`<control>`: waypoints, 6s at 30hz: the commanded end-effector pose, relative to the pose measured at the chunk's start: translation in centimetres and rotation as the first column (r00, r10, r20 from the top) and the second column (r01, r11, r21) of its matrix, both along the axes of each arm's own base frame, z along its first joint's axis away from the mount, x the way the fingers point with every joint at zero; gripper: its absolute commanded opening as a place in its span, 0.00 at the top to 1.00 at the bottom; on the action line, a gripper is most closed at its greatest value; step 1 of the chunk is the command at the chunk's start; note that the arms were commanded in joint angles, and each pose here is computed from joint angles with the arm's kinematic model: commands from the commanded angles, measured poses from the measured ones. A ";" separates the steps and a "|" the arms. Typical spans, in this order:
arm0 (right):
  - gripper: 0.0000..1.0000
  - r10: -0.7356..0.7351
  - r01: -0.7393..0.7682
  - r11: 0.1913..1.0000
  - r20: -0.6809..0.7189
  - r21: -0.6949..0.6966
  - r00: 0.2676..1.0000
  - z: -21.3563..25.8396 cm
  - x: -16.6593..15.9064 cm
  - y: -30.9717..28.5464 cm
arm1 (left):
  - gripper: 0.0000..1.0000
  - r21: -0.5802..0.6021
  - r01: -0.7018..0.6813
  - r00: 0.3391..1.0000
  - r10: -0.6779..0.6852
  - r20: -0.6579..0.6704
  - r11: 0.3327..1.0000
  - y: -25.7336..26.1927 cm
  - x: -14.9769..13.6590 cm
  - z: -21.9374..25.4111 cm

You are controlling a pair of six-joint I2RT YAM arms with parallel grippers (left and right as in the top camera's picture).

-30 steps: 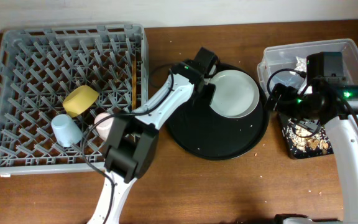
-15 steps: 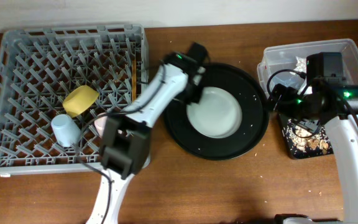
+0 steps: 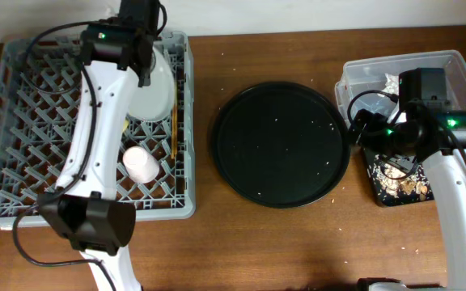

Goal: Sort waste into correct bins and load items into the dishwasher rack

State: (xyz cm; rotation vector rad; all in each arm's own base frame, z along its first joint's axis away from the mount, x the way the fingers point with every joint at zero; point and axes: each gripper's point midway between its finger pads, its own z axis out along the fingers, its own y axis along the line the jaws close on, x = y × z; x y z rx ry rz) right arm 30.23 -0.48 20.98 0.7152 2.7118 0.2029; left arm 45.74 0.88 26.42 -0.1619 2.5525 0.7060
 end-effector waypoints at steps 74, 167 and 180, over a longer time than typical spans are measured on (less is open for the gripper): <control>0.01 0.677 -0.118 0.735 0.718 -0.667 0.159 -2.1 -6.3 5.1 | 0.01 -0.583 0.330 0.944 -0.267 0.194 0.742 -7.4 -16.8 10.3; 0.02 0.679 -0.176 0.733 0.699 -0.656 0.223 -4.9 -6.1 5.1 | 0.01 -0.188 0.465 0.486 -0.071 0.871 0.865 -0.7 -21.1 -10.6; 0.02 0.679 -0.176 0.733 0.699 -0.656 0.223 -4.9 -6.1 5.1 | 0.01 -0.188 0.465 0.486 -0.071 0.871 0.865 -0.7 -21.1 -10.6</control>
